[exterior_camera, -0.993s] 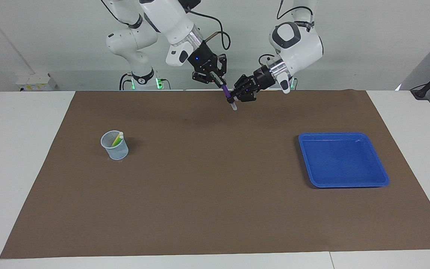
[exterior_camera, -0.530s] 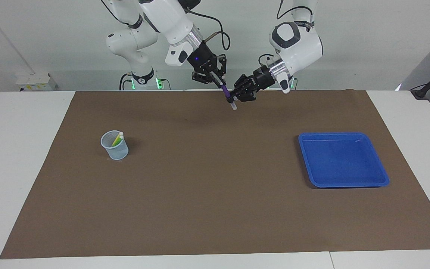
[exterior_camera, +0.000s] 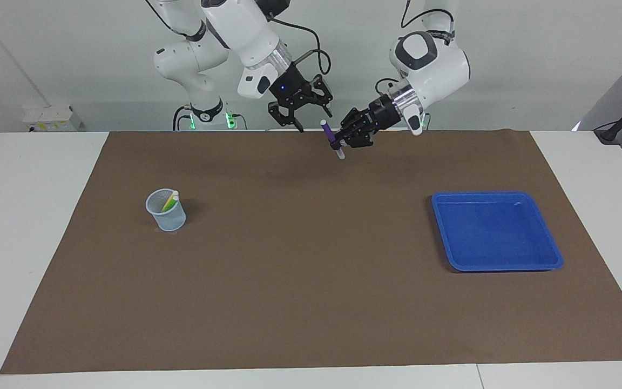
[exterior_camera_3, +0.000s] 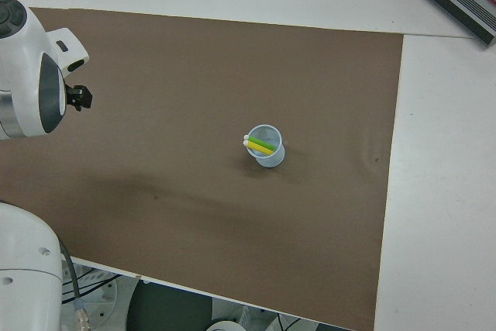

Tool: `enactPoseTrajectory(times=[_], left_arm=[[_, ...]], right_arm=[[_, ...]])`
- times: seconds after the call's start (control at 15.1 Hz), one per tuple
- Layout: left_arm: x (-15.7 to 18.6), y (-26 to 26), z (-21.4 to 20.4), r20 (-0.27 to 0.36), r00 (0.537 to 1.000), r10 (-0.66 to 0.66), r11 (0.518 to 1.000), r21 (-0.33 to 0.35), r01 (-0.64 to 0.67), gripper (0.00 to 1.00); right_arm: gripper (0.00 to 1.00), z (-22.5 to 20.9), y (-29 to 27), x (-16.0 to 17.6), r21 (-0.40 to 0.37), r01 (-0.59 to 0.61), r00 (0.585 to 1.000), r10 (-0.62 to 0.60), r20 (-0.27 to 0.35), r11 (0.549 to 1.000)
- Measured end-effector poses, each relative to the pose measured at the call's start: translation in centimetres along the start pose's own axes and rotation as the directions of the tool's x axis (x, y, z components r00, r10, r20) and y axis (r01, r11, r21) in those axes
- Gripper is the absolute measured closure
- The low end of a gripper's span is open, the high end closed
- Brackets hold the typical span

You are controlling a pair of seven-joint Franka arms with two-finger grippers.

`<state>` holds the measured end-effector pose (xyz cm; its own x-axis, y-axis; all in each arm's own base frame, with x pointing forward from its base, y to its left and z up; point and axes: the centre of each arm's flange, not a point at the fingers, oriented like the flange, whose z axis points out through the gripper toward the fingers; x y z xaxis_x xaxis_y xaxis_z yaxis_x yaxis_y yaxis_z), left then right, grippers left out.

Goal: Right arm passes pens to left for tray arrangement
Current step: 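Grasp the purple pen with the left gripper while the right gripper releases, then place the purple pen upright in the tray with the left gripper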

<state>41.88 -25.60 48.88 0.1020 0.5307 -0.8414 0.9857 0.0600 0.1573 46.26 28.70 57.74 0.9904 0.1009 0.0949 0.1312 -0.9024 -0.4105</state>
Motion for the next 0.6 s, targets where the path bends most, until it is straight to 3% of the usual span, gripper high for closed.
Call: enactPoseTrajectory(times=[0.2,0.33,0.6], left_arm=[[0.1,-0.1,0.0,-0.026,0.997,0.076,0.997,0.029,-0.076,0.81],[0.7,0.0,-0.5,-0.036,0.991,0.131,0.988,0.093,-0.127,0.81],[2.8,2.5,-6.0,0.004,0.976,0.216,0.953,0.214,-0.212,0.81]], right_arm=[[0.00,-0.3,3.0,0.4,-0.123,0.126,0.992,-0.122,0.039,0.984],[0.00,-0.6,4.9,0.7,-0.189,0.175,0.984,-0.164,0.074,0.966],[0.00,-1.4,9.4,1.3,-0.229,0.218,0.974,-0.196,0.117,0.949]])
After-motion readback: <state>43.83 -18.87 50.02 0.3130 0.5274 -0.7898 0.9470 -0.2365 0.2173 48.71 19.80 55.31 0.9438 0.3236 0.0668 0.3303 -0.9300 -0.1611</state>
